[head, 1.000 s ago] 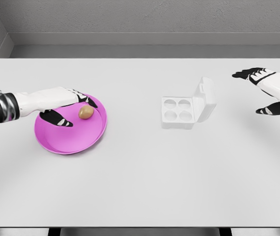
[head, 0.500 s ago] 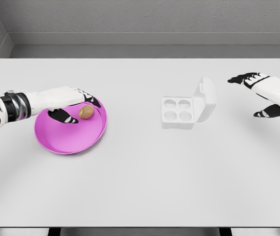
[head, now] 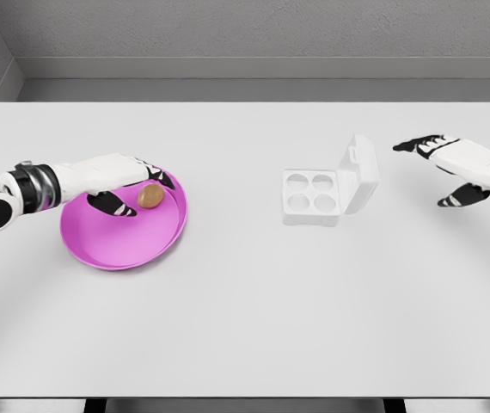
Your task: Pack egg into the box and close the box lid
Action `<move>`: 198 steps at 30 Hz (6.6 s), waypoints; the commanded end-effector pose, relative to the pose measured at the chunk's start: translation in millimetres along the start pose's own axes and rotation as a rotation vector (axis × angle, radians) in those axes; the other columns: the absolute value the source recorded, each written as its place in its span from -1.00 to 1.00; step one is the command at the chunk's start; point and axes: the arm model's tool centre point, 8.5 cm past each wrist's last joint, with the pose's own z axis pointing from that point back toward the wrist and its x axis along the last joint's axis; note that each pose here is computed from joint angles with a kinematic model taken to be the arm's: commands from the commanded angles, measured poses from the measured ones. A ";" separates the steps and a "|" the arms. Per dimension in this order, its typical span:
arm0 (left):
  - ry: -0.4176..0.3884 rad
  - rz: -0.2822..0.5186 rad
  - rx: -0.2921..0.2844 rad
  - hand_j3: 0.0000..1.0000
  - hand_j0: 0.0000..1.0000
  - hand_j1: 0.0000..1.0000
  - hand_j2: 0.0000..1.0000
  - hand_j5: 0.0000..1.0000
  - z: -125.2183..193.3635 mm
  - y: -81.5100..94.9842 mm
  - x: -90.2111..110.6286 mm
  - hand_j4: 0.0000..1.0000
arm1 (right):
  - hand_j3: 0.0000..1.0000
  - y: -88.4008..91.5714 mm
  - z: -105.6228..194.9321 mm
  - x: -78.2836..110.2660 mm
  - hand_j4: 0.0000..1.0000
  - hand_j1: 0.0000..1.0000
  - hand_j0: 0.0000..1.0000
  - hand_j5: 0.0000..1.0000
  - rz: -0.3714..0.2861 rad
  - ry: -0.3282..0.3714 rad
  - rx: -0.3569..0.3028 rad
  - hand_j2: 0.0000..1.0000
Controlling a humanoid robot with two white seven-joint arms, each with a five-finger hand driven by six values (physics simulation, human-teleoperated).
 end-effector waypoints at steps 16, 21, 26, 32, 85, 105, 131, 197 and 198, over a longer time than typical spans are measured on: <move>0.020 0.013 -0.008 0.57 0.57 0.57 0.57 0.57 -11.7 -5.7 -5.2 0.57 | 1.00 6.1 -3.0 -0.6 1.00 1.00 1.00 1.00 -0.005 0.002 0.017 1.00; 0.017 0.015 -0.007 0.57 0.57 0.57 0.57 0.57 -13.1 -5.8 -4.2 0.57 | 1.00 5.1 -3.3 1.9 1.00 1.00 1.00 1.00 0.000 -0.009 0.015 1.00; 0.026 0.025 -0.011 0.57 0.57 0.57 0.57 0.57 -13.9 -7.9 -8.6 0.57 | 1.00 5.1 -2.9 1.6 1.00 1.00 1.00 1.00 0.003 -0.009 0.018 1.00; 0.032 0.028 -0.014 0.57 0.57 0.57 0.57 0.57 -13.9 -8.6 -10.1 0.57 | 1.00 6.1 -3.1 1.8 1.00 1.00 1.00 1.00 0.005 -0.011 0.060 1.00; 0.039 0.031 -0.007 -0.14 -0.14 -0.14 -0.14 -0.14 -20.3 -8.1 -9.6 -0.14 | 1.00 4.0 -3.7 6.6 1.00 1.00 1.00 1.00 0.010 -0.032 0.054 1.00; 0.015 0.002 0.029 -0.31 -0.31 -0.31 -0.31 -0.31 -14.3 5.6 -0.4 -0.31 | 1.00 2.8 -3.7 6.3 1.00 1.00 1.00 1.00 0.011 -0.030 0.051 1.00; -0.045 -0.023 0.091 -0.36 -0.36 -0.36 -0.36 -0.36 -15.7 23.7 23.2 -0.36 | 1.00 2.8 -2.9 5.7 1.00 1.00 1.00 1.00 0.011 -0.028 0.052 1.00; -0.251 0.006 0.197 -0.39 -0.39 -0.39 -0.39 -0.39 -70.0 50.1 104.1 -0.39 | 1.00 2.3 -2.9 5.0 1.00 1.00 1.00 1.00 0.011 -0.023 0.050 1.00; -0.253 0.006 0.197 -0.39 -0.39 -0.39 -0.39 -0.39 -70.3 50.2 104.7 -0.39 | 1.00 3.0 -2.8 5.0 1.00 1.00 1.00 1.00 0.010 -0.023 0.051 1.00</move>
